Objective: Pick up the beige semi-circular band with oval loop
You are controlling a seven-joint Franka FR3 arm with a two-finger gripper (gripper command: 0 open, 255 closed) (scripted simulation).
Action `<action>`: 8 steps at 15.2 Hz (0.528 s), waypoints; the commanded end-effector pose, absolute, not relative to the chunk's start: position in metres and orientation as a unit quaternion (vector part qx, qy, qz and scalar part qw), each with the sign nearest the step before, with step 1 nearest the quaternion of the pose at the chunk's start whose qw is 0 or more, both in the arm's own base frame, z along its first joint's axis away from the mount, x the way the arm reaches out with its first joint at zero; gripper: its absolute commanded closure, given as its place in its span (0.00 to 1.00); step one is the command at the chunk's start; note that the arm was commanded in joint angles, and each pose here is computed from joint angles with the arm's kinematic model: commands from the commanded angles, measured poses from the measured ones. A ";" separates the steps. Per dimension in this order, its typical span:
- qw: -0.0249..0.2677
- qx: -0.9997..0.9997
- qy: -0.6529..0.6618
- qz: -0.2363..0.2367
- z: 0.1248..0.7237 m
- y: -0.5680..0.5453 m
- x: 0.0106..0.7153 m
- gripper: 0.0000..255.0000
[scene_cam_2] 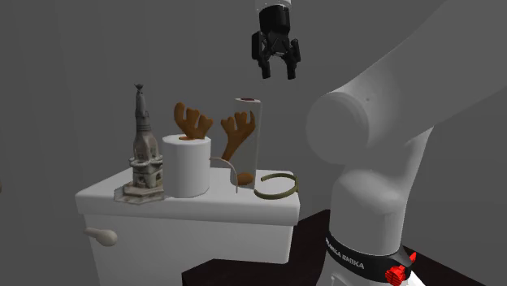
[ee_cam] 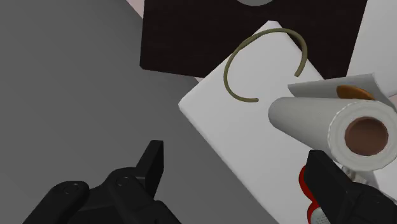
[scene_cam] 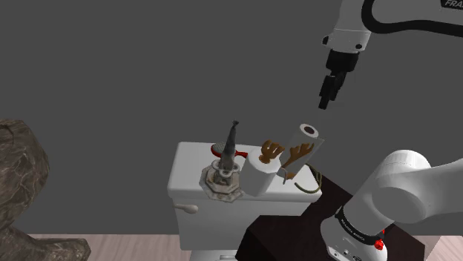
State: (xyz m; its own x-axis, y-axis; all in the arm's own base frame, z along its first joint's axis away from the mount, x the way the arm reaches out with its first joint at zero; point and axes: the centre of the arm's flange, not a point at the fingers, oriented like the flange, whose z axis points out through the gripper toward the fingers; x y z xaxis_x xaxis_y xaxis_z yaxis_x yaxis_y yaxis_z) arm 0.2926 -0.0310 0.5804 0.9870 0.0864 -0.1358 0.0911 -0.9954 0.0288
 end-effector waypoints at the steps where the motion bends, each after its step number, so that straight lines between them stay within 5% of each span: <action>1: 0.017 0.997 0.045 -0.067 0.580 -0.031 0.293 0.00; 8: 0.026 0.992 0.085 -0.088 0.503 0.018 0.272 0.00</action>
State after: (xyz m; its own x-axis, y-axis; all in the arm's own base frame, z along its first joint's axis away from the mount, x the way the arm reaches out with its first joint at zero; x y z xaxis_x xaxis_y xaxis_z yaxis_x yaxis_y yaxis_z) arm 0.2764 0.0080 0.5174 0.9739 0.1518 -0.1686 0.1601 -0.9864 0.0367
